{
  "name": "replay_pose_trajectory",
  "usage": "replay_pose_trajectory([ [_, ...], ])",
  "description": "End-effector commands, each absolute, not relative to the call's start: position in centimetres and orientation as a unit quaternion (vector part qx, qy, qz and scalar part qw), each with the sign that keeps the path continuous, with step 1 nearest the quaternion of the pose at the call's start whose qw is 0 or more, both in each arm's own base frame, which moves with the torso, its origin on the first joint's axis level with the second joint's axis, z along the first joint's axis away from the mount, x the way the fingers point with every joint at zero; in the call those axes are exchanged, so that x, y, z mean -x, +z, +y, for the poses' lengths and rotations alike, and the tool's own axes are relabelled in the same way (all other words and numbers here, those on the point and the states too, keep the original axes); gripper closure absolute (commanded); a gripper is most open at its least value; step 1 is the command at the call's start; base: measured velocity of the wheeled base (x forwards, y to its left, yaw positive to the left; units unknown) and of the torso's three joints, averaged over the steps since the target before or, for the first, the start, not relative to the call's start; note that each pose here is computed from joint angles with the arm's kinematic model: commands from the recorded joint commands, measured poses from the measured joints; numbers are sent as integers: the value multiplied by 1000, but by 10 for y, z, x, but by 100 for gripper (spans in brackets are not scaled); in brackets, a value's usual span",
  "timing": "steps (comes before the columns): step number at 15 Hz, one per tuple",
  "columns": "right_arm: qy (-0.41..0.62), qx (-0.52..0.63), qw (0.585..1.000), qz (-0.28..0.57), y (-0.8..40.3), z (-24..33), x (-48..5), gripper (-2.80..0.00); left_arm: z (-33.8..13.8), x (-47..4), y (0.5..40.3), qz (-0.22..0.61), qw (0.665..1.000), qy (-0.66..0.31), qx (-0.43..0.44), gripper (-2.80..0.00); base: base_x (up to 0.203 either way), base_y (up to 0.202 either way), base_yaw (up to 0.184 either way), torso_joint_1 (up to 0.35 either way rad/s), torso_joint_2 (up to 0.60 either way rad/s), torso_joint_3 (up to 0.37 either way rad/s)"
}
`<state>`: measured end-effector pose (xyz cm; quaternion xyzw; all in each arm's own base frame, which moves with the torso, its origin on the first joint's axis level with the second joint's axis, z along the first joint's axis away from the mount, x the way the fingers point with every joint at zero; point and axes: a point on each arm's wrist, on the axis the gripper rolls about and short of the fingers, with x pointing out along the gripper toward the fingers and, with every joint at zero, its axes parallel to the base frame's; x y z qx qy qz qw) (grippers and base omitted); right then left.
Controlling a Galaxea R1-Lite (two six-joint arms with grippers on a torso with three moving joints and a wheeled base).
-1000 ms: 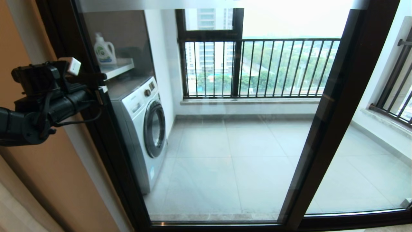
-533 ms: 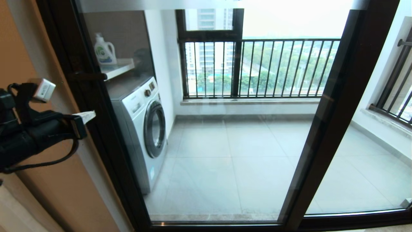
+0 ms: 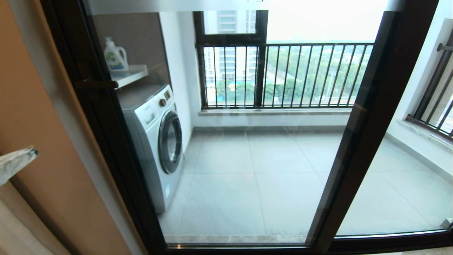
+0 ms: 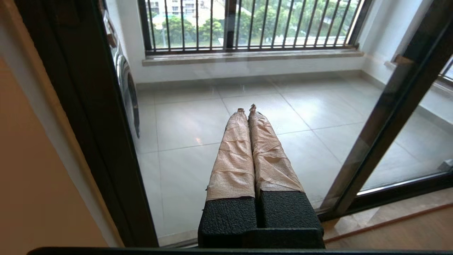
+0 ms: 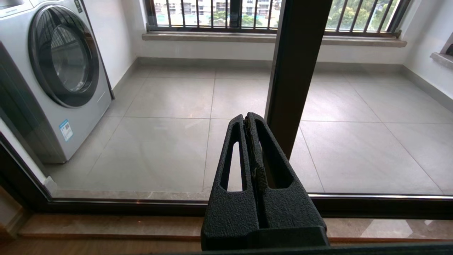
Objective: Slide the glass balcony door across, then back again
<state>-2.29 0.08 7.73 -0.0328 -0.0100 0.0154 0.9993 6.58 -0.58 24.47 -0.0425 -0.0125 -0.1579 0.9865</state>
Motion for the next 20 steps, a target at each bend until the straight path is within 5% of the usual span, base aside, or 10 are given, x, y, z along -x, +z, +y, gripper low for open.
replay_pose_trajectory([
  [1,16,33,999,-4,74,1,22,0,-8,18,234,-71,981,-175,38,0,0,0,0,0,0,0],
  [7,16,33,999,-4,74,1,22,0,-11,86,194,-42,970,-237,45,0,0,0,0,0,0,0],
  [20,16,33,999,-4,74,1,22,0,-3,31,92,-3,997,-60,-54,0,0,0,0,0,0,0],
])
